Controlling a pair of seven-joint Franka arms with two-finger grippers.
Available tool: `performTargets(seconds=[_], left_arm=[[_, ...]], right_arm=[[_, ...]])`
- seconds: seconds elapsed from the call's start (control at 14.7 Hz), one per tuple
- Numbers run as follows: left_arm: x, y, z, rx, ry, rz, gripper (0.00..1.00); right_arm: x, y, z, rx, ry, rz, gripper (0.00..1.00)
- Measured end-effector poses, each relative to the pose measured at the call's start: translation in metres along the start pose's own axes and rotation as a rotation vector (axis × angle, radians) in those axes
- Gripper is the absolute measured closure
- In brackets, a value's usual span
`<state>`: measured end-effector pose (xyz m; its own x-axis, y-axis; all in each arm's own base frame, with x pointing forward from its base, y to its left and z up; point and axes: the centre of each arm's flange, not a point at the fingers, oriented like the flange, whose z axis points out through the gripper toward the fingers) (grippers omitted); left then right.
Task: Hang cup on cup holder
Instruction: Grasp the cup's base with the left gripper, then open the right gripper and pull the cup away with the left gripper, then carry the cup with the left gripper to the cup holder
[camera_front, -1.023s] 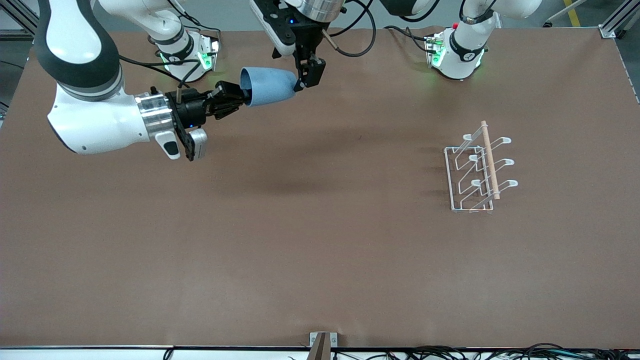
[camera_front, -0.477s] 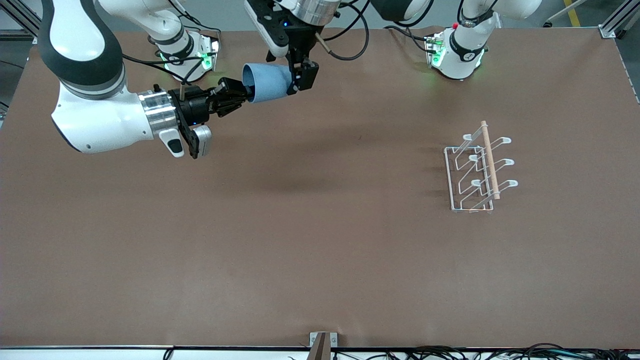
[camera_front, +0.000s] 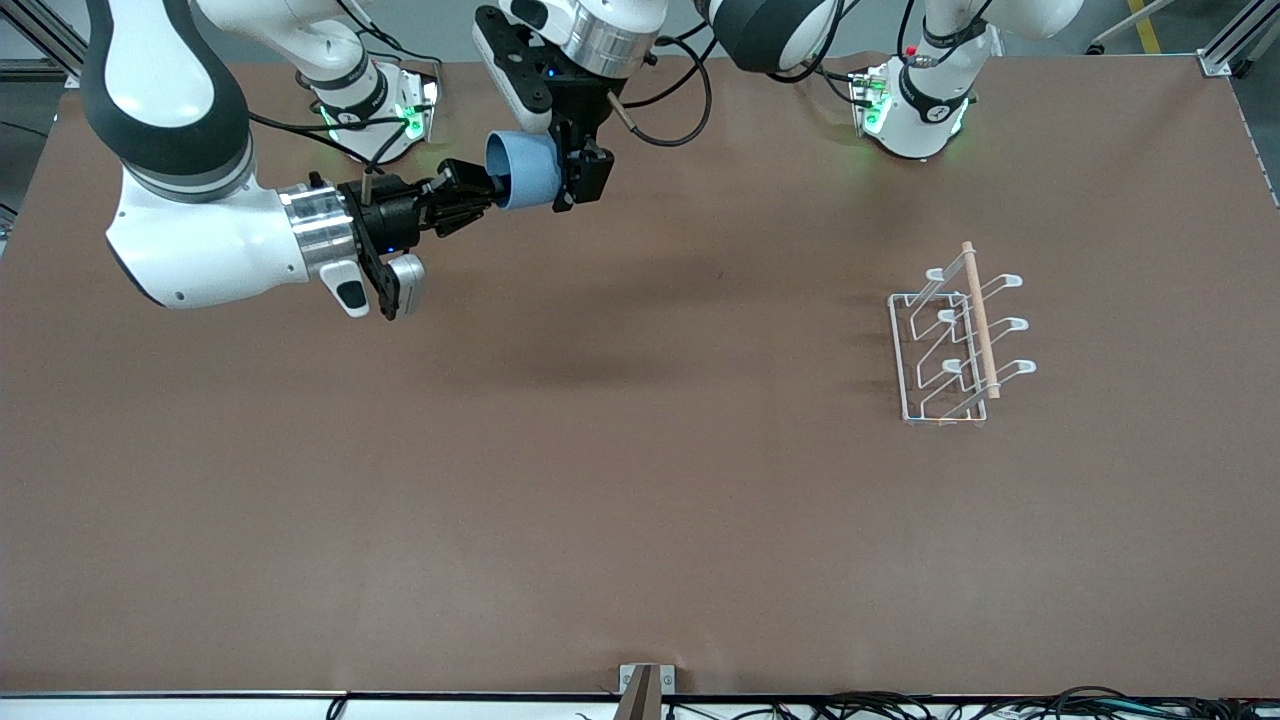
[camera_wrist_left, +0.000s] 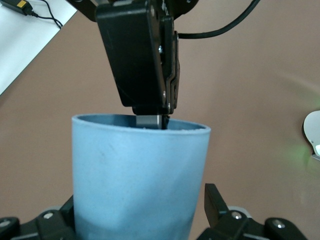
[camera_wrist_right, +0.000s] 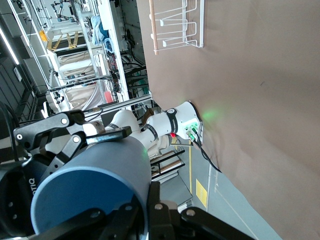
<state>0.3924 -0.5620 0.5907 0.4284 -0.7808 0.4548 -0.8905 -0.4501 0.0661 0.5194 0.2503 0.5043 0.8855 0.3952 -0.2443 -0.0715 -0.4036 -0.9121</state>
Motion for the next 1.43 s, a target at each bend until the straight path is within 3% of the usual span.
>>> performTargets(seconds=[0.2, 0.48, 0.75, 1.09, 1.16, 1.43], left_arm=[[0.0, -0.003, -0.001, 0.01, 0.001, 0.011, 0.24], [0.0, -0.004, 0.0, 0.012, 0.001, 0.013, 0.24], [-0.006, -0.016, 0.007, 0.016, -0.037, 0.006, 0.24], [-0.031, -0.073, 0.006, 0.037, -0.189, -0.015, 0.24], [-0.04, -0.091, 0.004, 0.06, -0.237, -0.007, 0.24], [-0.082, -0.164, -0.012, 0.091, -0.417, 0.017, 0.24]], right_arm=[[-0.001, 0.0, 0.0, 0.002, -0.006, 0.007, 0.95], [0.0, 0.0, 0.0, 0.003, -0.004, 0.007, 0.93], [0.0, 0.006, -0.019, -0.019, 0.032, 0.012, 0.55], [-0.017, 0.054, -0.103, -0.2, 0.12, 0.088, 0.05], [-0.025, 0.058, -0.12, -0.232, 0.142, 0.097, 0.0], [-0.059, 0.046, -0.182, -0.414, 0.238, 0.092, 0.0]])
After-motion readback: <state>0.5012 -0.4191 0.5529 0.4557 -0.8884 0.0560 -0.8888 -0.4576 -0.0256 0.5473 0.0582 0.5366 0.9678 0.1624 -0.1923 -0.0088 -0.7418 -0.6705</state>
